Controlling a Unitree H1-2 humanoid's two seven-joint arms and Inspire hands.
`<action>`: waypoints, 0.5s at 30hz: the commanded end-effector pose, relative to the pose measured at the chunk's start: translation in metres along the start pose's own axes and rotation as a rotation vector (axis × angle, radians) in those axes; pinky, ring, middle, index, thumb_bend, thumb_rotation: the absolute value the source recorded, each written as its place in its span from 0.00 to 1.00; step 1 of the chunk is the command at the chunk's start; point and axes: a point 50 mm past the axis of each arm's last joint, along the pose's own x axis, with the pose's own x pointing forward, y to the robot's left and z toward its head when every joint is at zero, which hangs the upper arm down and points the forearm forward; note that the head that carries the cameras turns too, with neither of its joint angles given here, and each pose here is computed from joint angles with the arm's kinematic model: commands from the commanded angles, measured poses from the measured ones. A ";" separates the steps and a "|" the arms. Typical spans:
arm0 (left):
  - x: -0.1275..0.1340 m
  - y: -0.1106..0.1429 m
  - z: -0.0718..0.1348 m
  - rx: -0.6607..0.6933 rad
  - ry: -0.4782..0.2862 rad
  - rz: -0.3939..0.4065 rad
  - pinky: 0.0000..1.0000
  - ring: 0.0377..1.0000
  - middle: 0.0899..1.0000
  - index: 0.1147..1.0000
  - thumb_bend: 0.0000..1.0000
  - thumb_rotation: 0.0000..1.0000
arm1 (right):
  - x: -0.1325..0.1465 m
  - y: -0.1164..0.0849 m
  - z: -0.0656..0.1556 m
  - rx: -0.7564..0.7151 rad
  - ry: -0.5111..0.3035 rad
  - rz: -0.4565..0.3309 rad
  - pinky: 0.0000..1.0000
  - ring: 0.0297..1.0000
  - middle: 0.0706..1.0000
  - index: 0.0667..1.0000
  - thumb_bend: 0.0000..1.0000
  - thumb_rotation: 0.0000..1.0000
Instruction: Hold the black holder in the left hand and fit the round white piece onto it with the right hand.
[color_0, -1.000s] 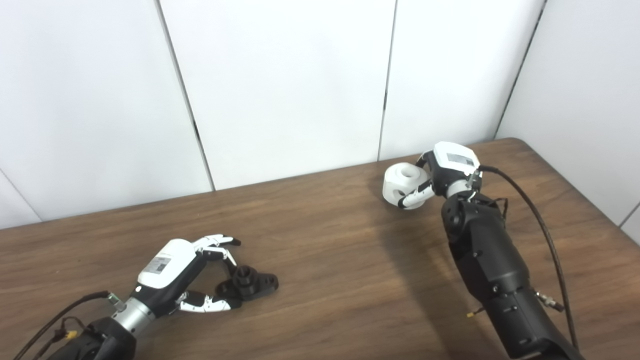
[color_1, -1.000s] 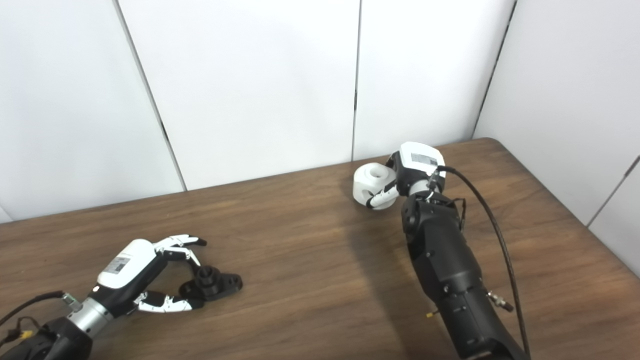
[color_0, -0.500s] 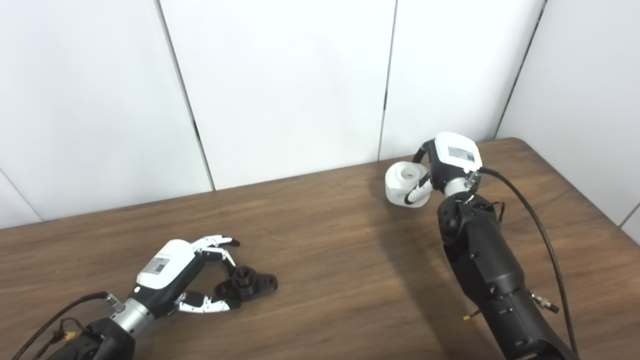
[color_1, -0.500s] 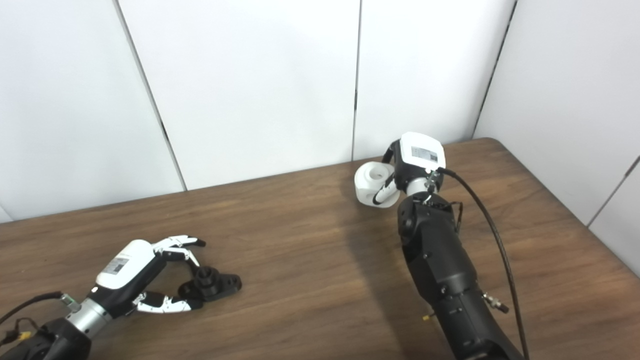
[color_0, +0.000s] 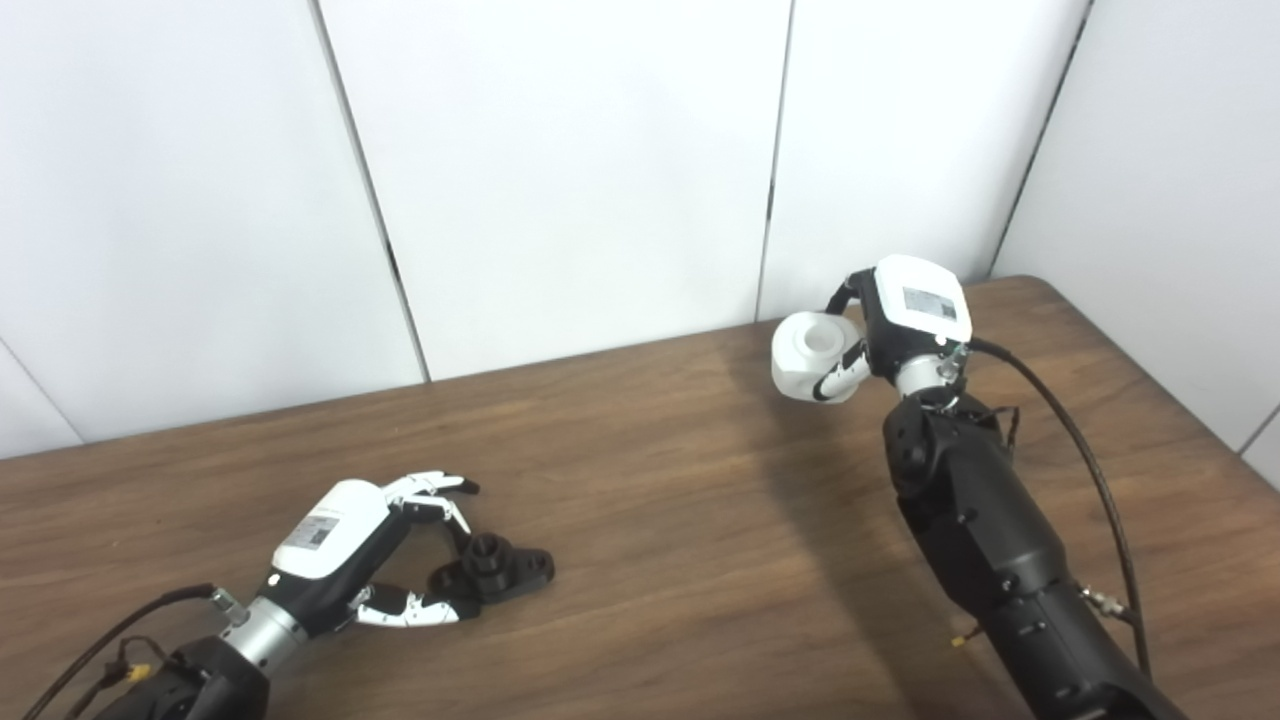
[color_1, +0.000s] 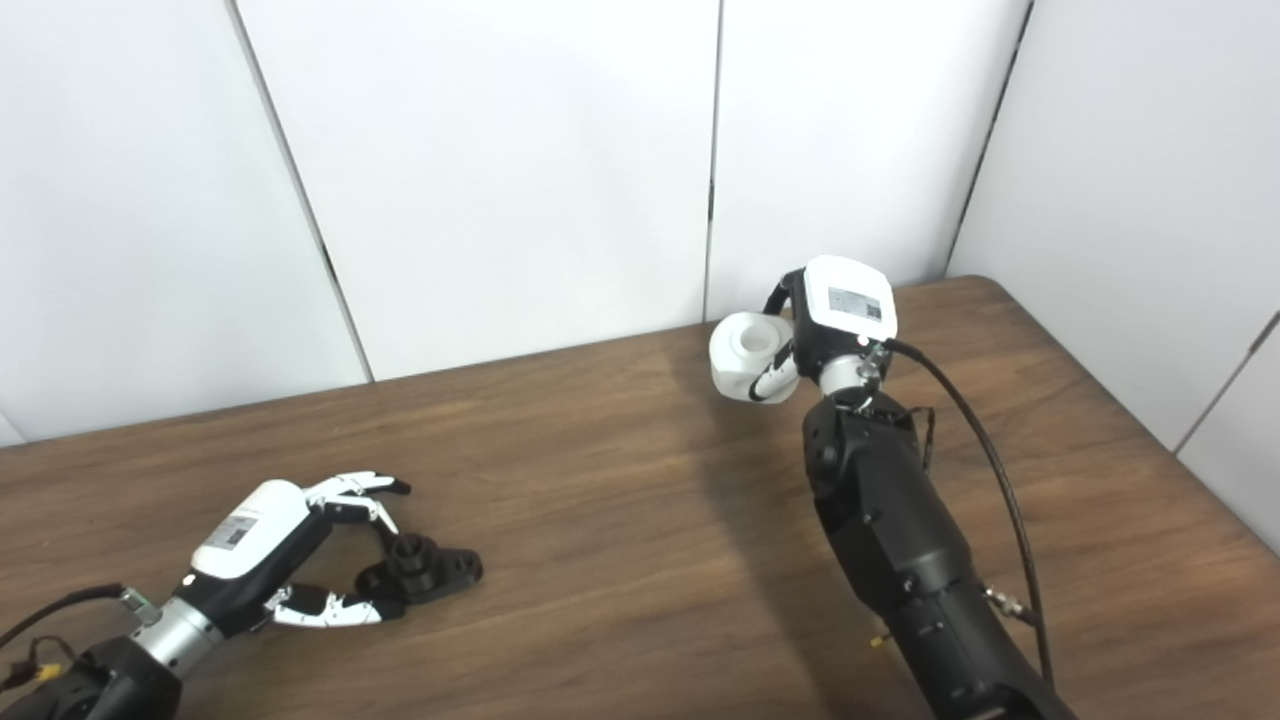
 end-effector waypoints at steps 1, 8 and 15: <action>-0.031 -0.026 -0.015 0.041 0.068 -0.195 0.69 0.85 0.82 0.42 0.52 0.08 | 0.007 -0.030 0.013 0.048 -0.071 -0.084 0.80 0.79 0.73 0.45 0.52 0.13; -0.027 -0.026 -0.010 0.043 0.054 -0.194 0.70 0.85 0.82 0.42 0.52 0.08 | -0.002 -0.045 0.023 0.174 -0.116 -0.018 0.67 0.74 0.73 0.44 0.52 0.13; -0.021 -0.027 -0.005 0.048 0.046 -0.188 0.69 0.84 0.81 0.42 0.52 0.08 | -0.013 -0.054 0.040 0.230 -0.186 0.078 0.67 0.75 0.72 0.44 0.52 0.13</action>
